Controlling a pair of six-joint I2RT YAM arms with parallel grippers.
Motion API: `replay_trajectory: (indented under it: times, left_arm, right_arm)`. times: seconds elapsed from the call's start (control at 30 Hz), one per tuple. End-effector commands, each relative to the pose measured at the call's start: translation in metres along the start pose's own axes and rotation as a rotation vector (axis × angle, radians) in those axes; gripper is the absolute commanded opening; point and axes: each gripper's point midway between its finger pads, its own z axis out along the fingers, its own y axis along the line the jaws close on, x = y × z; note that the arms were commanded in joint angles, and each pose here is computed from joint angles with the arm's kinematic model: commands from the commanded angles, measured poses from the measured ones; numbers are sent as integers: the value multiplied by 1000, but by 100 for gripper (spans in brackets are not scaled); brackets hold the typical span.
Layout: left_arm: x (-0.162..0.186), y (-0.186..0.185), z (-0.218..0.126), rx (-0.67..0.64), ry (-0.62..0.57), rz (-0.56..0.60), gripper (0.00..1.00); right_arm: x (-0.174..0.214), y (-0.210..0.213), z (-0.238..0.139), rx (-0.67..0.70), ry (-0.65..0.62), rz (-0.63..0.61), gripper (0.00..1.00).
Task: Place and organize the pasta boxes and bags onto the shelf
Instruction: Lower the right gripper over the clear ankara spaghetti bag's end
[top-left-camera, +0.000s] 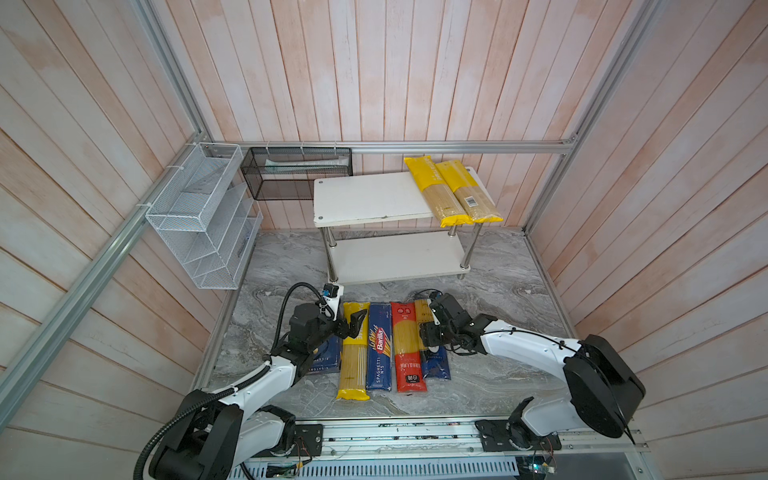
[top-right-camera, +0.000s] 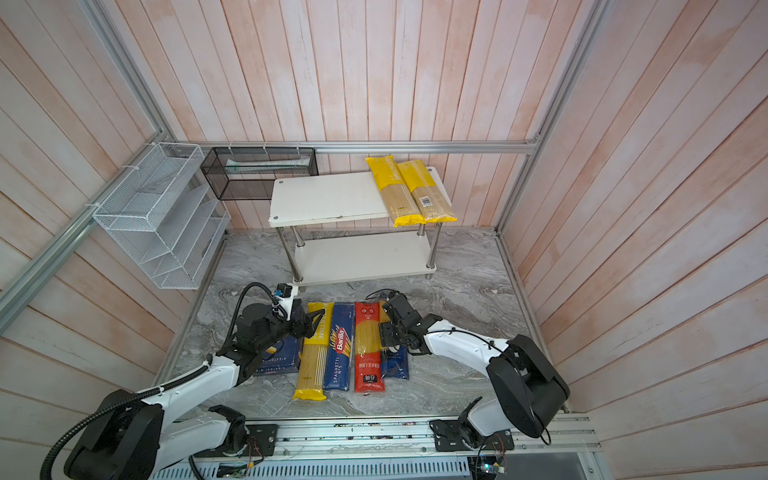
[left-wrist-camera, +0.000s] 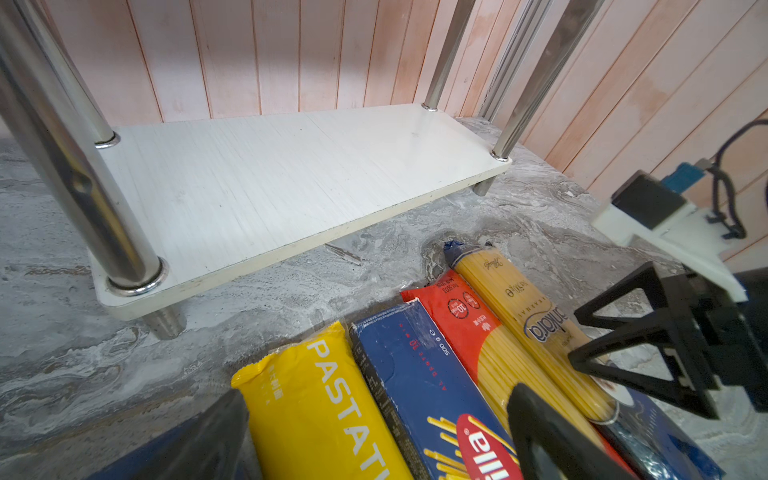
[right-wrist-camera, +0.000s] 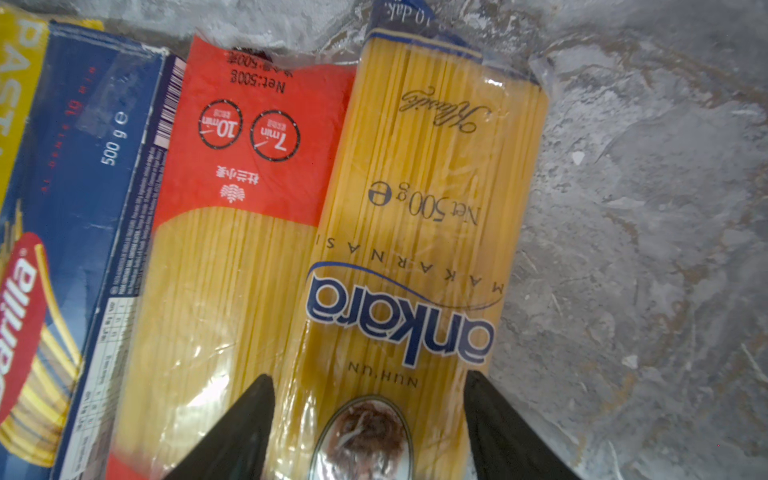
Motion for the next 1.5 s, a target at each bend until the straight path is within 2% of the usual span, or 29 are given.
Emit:
replay_trajectory:
  times: [0.0, 0.2, 0.4, 0.77, 1.13, 1.33, 1.47]
  left_arm:
    - [-1, -1, 2, 6, -2, 14, 100]
    - [-1, -1, 1, 1, -6, 14, 100]
    - [-1, -4, 2, 18, 0, 8, 100]
    - [0, -1, 3, 7, 3, 13, 100]
    - [0, -2, 4, 8, 1, 13, 100]
    - [0, -3, 5, 16, 5, 9, 100]
    - [0, -2, 4, 11, 5, 10, 100]
  right_arm:
    - [-10, 2, 2, 27, -2, -27, 73]
    - [-5, 0, 6, 30, 14, -26, 73]
    - [0, -11, 2, 110, 10, -35, 74]
    - [6, -1, 9, 72, 25, -49, 74]
    - [20, -17, 12, 141, 58, -42, 75]
    - [35, -41, 9, 232, 90, -28, 77]
    - [35, -52, 6, 224, 88, 12, 77]
